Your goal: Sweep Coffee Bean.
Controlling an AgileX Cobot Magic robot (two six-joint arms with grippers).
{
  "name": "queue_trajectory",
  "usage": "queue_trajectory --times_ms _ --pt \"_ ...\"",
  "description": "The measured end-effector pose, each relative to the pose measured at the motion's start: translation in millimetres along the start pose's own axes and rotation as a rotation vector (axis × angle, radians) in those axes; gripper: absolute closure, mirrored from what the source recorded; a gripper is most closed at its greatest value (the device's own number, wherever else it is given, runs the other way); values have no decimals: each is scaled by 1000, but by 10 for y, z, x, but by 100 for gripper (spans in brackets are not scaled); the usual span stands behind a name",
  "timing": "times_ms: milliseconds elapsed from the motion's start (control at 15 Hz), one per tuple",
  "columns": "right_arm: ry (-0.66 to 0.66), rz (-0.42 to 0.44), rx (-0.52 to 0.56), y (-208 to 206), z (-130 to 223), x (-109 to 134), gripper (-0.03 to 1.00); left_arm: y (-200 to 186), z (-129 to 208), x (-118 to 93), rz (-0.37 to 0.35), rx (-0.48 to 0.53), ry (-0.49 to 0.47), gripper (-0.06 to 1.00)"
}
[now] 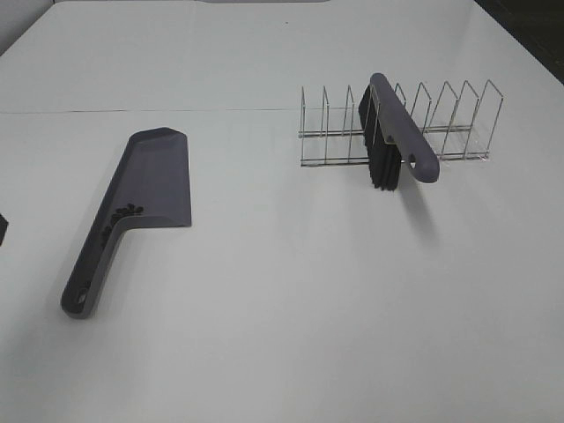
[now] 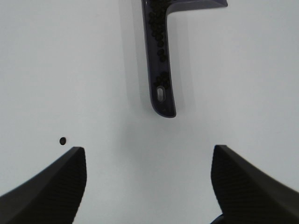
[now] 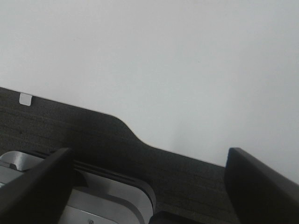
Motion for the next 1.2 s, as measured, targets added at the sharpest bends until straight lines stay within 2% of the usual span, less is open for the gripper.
queue_trajectory --times_ms 67,133,267,533,733,867,1000,1200 --pt "-5 -8 -28 -32 14 9 15 -98 52 24 10 -32 -3 26" --pt "-16 -12 -73 -83 38 12 15 -323 131 70 31 -111 -8 26" --pt "-21 -20 -101 -117 56 21 15 -481 190 126 26 -166 -1 26" --pt "-35 -27 -209 -233 127 26 16 -804 441 310 -24 -229 8 26" --pt "-46 -33 -331 -353 221 27 17 -1028 679 445 -44 -286 9 26" --pt "-52 -38 -418 -430 298 28 17 -1223 948 527 -30 -363 128 26" --pt "-53 -39 -433 -443 312 28 17 -1307 1054 537 -7 -426 196 26" --pt "-52 -44 -440 -449 319 33 17 -1406 1201 493 71 -537 272 26"
Point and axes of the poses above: a point on each arm's last joint axis where the gripper is mounted, y pointing out along that axis toward the gripper, x along the wrist's bending axis when the last joint is at zero, z = x × y, the point moved 3 cm from there along y, pointing out along that axis toward the gripper, and after that the axes turned 1 degree about y, right-handed, at the moved point
